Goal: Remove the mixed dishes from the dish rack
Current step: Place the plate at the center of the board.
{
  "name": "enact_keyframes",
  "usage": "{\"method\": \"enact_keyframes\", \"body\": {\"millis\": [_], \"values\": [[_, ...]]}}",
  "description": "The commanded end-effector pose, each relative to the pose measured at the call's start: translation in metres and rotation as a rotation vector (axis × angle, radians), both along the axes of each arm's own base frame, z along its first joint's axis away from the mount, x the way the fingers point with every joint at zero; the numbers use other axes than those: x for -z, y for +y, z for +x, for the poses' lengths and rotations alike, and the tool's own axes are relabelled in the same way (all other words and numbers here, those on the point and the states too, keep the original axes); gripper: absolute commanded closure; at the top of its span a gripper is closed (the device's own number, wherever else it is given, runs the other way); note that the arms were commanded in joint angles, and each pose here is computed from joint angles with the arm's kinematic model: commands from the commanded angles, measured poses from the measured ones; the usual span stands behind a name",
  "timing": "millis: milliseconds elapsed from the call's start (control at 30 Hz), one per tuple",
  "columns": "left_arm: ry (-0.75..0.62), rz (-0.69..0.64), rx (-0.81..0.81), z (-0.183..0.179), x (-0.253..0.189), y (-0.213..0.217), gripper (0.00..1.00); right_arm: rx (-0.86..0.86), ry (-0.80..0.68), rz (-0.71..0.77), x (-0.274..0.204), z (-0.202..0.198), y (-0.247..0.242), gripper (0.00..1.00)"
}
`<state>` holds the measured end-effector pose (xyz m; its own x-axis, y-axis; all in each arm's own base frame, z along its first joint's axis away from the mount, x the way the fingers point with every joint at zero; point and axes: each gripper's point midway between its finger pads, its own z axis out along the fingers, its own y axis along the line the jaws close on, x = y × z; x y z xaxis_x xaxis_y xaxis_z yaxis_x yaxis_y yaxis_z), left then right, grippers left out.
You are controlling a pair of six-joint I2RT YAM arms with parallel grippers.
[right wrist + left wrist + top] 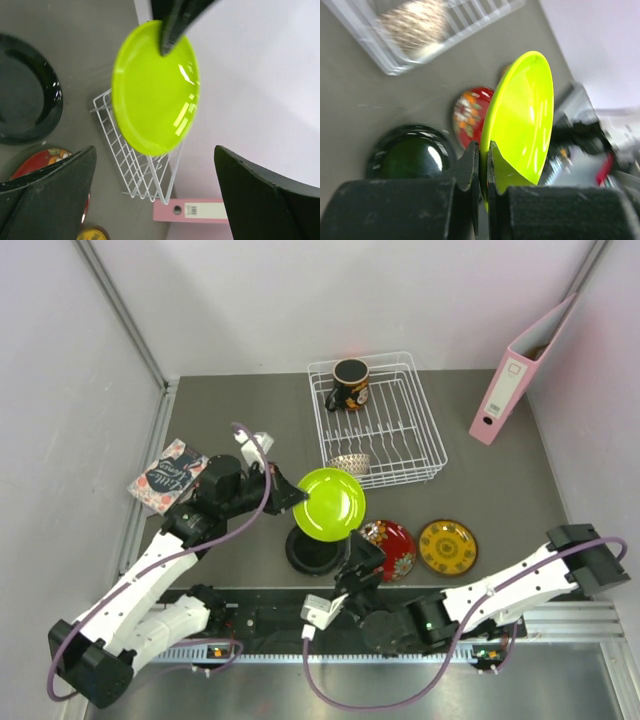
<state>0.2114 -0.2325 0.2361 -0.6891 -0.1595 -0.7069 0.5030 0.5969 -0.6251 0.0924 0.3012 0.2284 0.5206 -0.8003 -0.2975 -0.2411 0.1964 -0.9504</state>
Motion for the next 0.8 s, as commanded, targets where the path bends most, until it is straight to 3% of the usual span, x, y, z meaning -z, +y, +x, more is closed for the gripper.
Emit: {"method": "enact_keyframes", "body": {"millis": [0,167,367,467,767], "values": [[-0.051,0.016,-0.302,0.038,-0.025,0.042,1.0,0.052,0.178,0.518,-0.105,0.001,-0.018,0.01],[0.014,0.105,-0.555,0.058,-0.009,0.087,1.0,0.085,0.336,0.97,-0.182,0.025,-0.065,0.0],[0.126,0.21,-0.765,0.058,0.032,0.131,1.0,0.127,0.416,1.366,-0.217,0.062,-0.115,0.0],[0.201,0.221,-0.806,0.052,0.055,0.141,1.0,0.099,0.43,1.45,-0.22,0.07,-0.118,0.0],[0.294,0.263,-0.959,0.033,0.096,0.175,1.0,0.074,0.413,1.456,-0.208,0.078,-0.101,0.0]]}}
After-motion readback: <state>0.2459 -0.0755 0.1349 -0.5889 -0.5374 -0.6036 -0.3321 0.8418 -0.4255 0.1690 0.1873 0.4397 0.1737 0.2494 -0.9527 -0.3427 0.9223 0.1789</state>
